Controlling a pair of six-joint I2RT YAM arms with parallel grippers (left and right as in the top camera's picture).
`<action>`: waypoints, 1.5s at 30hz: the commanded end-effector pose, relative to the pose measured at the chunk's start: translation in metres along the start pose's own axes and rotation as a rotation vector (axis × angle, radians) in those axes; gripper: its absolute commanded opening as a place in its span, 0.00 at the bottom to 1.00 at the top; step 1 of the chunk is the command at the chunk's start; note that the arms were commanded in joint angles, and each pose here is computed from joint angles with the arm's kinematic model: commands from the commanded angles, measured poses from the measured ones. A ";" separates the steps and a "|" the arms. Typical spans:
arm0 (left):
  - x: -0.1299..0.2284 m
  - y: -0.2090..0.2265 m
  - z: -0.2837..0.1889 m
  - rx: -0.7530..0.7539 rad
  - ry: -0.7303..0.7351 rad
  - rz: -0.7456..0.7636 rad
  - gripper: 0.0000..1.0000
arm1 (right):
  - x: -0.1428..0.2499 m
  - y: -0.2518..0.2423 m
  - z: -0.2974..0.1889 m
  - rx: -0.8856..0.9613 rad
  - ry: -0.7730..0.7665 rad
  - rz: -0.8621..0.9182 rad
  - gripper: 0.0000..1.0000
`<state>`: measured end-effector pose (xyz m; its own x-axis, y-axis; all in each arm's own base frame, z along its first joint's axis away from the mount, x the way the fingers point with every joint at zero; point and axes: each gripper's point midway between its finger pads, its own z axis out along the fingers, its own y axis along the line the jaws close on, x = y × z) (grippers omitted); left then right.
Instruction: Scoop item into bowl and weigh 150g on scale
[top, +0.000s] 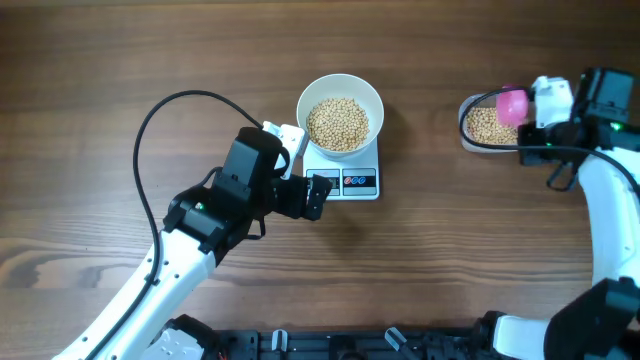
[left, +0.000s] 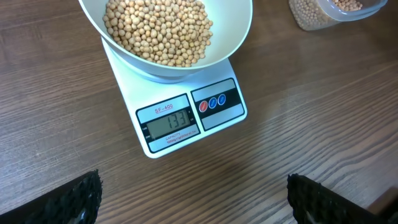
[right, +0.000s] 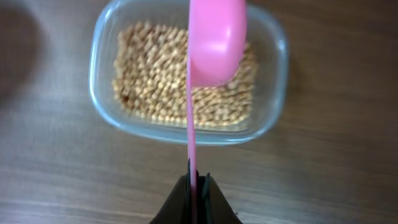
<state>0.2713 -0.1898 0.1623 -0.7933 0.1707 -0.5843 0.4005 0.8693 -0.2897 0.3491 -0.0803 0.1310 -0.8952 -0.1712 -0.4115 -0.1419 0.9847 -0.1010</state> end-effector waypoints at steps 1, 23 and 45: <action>0.000 0.000 0.001 -0.007 -0.002 0.022 1.00 | 0.012 -0.004 0.017 0.066 0.091 -0.062 0.04; 0.000 0.000 0.001 -0.007 -0.002 0.022 1.00 | 0.015 0.009 0.024 -0.003 0.103 -0.067 0.04; 0.000 0.000 0.001 -0.007 -0.002 0.022 1.00 | 0.030 0.031 0.039 -0.133 0.171 -0.047 0.04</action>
<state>0.2714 -0.1898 0.1624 -0.7932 0.1706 -0.5846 0.4006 0.8692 -0.2898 0.3361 -0.0697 0.0956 -0.9398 -0.2110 -0.2687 -0.1990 0.9774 -0.0715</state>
